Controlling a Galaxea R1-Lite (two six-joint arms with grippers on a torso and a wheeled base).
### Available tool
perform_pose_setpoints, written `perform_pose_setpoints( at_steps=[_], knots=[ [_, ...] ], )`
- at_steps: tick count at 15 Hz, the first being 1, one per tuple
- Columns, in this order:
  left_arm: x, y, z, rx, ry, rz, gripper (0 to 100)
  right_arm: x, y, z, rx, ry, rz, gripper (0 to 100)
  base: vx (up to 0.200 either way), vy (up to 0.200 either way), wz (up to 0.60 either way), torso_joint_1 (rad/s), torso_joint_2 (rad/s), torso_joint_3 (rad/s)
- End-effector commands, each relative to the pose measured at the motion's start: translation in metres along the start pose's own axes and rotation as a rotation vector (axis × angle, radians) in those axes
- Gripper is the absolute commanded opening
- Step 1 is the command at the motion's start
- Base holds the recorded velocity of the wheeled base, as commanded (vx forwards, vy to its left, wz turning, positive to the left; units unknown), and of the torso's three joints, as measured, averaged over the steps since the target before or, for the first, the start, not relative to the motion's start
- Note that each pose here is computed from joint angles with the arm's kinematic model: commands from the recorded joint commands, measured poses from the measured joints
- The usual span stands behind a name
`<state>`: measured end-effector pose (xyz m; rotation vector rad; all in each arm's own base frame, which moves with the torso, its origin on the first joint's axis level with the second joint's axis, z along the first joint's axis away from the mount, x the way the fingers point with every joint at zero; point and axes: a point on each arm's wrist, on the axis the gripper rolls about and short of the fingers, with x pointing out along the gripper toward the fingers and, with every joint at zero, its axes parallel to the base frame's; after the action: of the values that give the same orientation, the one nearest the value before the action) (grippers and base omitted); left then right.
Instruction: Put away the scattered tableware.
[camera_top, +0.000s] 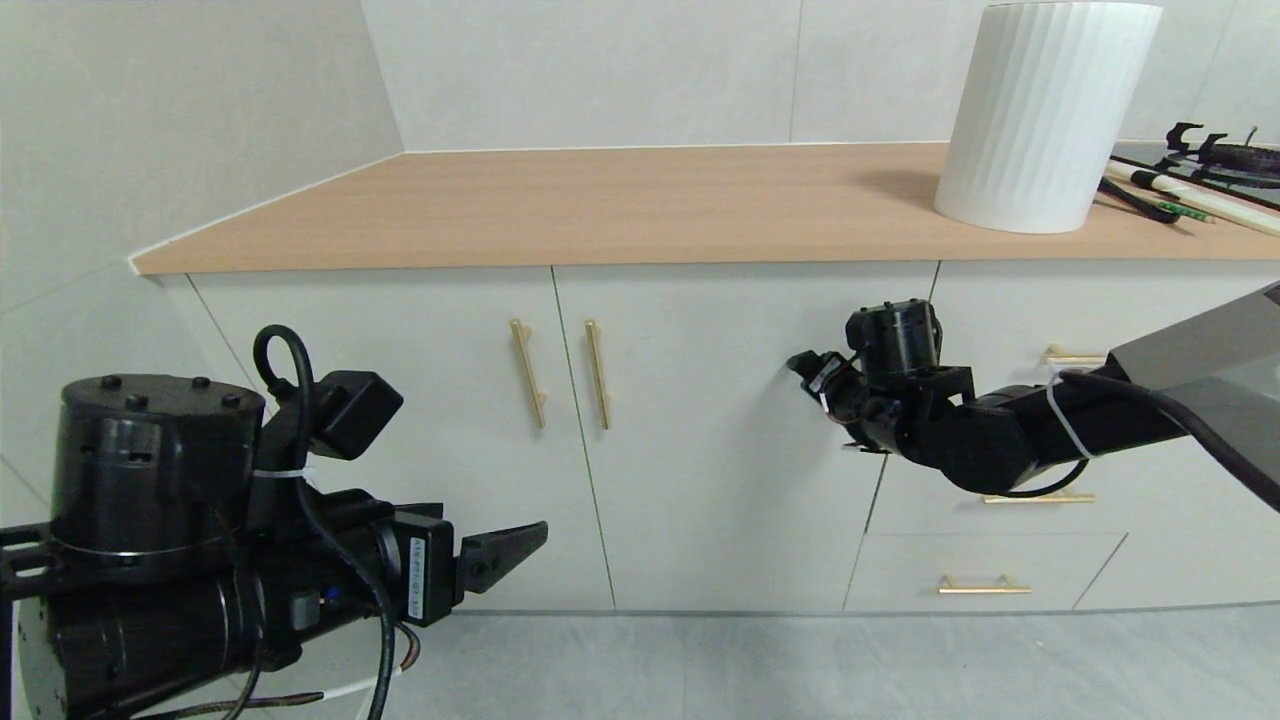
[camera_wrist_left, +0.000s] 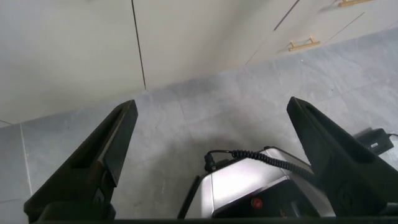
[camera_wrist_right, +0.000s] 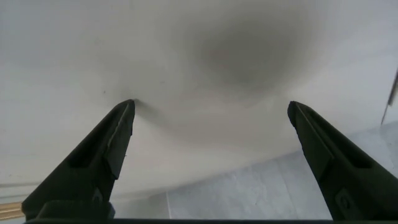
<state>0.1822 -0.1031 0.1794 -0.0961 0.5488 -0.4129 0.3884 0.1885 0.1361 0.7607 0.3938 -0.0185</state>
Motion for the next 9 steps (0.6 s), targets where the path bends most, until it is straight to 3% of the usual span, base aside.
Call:
perform_pose_setpoints(
  at_steps=[1,3,5,9],
  knots=[
    [0.0,0.0,0.0,0.0,0.001,0.0,100,-0.029,0.001,0.001,-0.018,0.069,0.04,100,0.0,0.0,0.0,0.0,0.0,0.0],
    [0.0,0.0,0.0,0.0,-0.002,-0.001,100,-0.065,-0.004,0.005,-0.046,0.204,0.141,100,0.0,0.0,0.0,0.0,0.0,0.0],
    [-0.003,0.0,0.002,-0.002,-0.015,-0.002,100,-0.089,-0.009,0.011,-0.128,0.229,0.195,100,0.0,0.0,0.0,0.0,0.0,0.0],
    [-0.05,0.001,0.014,-0.011,-0.204,-0.006,100,-0.187,-0.035,0.03,-0.4,0.138,0.287,100,0.0,0.0,0.0,0.0,0.0,0.0]
  ],
)
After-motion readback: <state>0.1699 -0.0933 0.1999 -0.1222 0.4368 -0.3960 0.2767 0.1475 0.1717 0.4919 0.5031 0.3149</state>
